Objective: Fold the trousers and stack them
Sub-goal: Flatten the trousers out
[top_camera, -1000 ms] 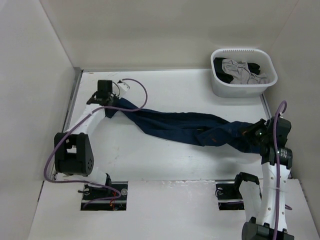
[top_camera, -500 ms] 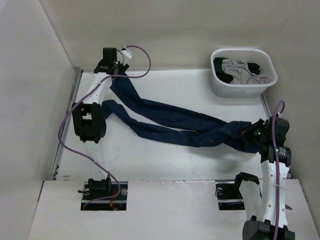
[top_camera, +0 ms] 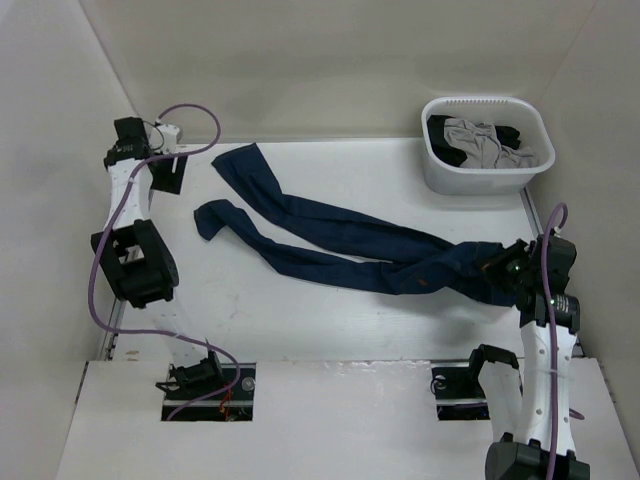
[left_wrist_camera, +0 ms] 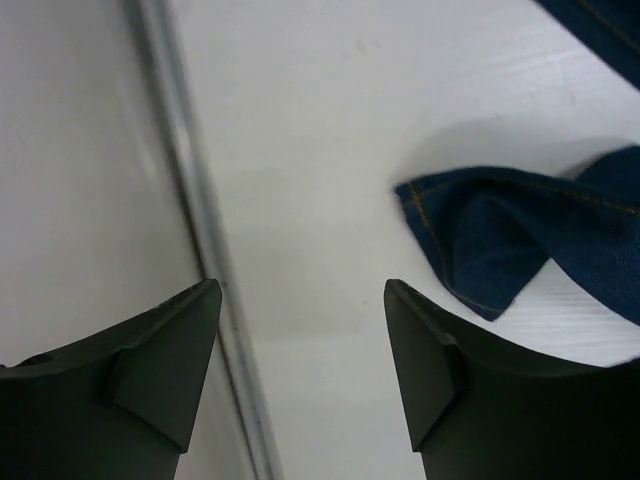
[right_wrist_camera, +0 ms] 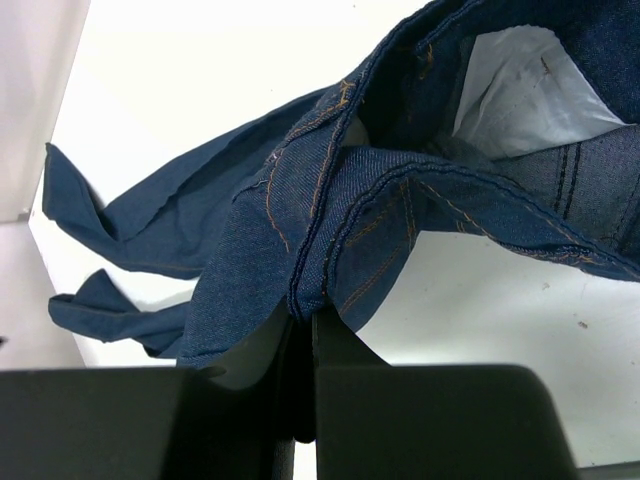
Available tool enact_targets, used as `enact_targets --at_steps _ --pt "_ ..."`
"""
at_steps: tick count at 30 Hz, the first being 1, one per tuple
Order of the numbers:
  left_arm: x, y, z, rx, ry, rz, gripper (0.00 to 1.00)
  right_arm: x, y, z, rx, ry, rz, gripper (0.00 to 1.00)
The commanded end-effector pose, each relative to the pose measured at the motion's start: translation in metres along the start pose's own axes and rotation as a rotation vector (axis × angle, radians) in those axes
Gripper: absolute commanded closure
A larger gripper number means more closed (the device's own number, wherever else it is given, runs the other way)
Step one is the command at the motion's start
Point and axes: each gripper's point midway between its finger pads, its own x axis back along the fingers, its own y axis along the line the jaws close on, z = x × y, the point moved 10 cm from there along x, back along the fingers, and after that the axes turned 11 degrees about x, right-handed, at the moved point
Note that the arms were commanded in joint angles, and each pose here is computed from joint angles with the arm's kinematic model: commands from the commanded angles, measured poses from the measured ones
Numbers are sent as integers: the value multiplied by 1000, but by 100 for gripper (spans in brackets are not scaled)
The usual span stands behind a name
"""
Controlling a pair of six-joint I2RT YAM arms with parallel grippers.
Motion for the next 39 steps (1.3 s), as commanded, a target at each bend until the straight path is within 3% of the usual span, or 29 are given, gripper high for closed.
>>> enact_targets --at_steps 1,8,16,19,22,23,25,30,35,39 --pt "-43 -33 35 41 156 166 36 0 5 -6 15 -38 -37 98" --pt "-74 -37 38 106 125 184 36 3 4 -3 8 -45 -33 98" --pt "-103 -40 69 57 224 146 44 9 8 -10 8 -60 -30 98" --pt "-108 -50 84 17 282 177 60 9 10 -14 9 -63 -30 98" --pt "-109 -59 97 -29 327 194 94 7 11 -16 13 -60 -32 98" --pt "-108 -60 98 -39 324 193 98 6 10 -18 14 -64 -28 99" --pt "-95 -52 87 -66 255 147 100 4 11 -27 19 -84 -22 99" --pt "-27 10 17 -164 -49 -130 100 13 31 -72 68 -204 -41 99" --pt "44 47 -10 -350 -102 -279 100 32 43 -97 88 -308 -35 100" --pt "79 47 3 -460 -89 -313 100 34 33 -88 89 -309 9 100"
